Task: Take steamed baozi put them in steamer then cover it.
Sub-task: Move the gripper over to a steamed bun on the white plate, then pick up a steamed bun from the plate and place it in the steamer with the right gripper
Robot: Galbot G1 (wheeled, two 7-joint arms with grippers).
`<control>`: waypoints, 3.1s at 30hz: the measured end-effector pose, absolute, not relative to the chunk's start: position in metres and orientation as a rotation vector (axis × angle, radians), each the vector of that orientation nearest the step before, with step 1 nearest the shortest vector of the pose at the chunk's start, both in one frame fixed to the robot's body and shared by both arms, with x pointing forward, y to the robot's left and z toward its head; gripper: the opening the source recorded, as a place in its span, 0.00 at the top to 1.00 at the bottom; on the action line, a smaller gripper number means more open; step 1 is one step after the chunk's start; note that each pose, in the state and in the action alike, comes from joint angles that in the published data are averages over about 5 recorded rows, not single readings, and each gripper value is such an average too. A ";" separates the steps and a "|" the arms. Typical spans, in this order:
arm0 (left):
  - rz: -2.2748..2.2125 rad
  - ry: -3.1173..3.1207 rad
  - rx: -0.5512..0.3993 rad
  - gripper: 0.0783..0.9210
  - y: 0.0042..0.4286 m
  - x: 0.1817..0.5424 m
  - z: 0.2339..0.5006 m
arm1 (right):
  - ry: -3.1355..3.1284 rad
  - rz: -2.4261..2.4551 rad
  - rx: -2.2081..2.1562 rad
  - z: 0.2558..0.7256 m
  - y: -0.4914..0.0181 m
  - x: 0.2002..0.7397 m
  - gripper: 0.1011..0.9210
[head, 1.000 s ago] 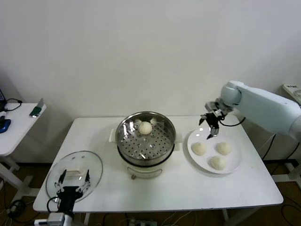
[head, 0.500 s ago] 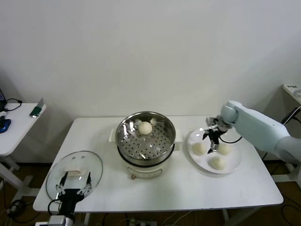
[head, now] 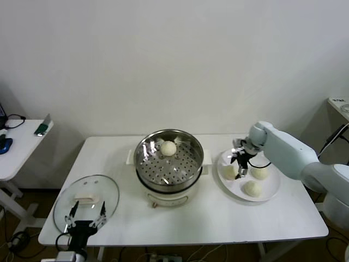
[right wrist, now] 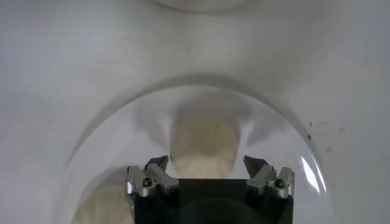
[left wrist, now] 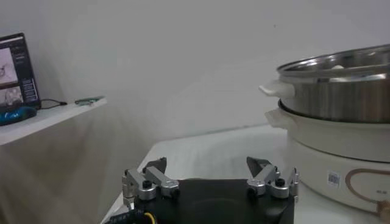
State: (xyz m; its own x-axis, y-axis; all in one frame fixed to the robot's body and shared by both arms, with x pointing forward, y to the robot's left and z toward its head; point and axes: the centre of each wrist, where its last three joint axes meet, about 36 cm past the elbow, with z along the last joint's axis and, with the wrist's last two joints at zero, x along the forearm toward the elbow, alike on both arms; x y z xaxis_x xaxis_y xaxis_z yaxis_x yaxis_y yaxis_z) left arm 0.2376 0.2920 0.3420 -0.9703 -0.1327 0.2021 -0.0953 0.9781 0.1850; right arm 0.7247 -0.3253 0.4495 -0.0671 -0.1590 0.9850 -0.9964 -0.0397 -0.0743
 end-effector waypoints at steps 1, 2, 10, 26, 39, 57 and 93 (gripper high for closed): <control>-0.256 -2.910 0.171 0.12 0.292 0.237 0.342 | -1.356 1.215 1.327 0.448 -0.324 0.725 0.12; -0.254 -2.910 0.172 0.12 0.292 0.237 0.342 | -1.354 1.214 1.327 0.447 -0.323 0.725 0.12; -0.243 -2.905 0.184 0.12 0.294 0.235 0.340 | -1.342 1.214 1.332 0.446 -0.322 0.727 0.21; -0.237 -2.904 0.195 0.12 0.296 0.232 0.341 | -1.382 1.228 1.323 0.478 -0.332 0.734 0.27; -0.224 -2.924 0.171 0.12 0.285 0.235 0.346 | -1.556 1.311 1.366 0.634 -0.288 0.765 0.26; -0.265 -2.971 0.096 0.12 0.268 0.238 0.362 | -1.557 1.330 1.589 0.713 -0.094 0.740 0.25; -0.355 -2.981 0.113 0.12 0.283 0.240 0.364 | -1.320 1.313 1.634 0.575 0.011 0.700 0.18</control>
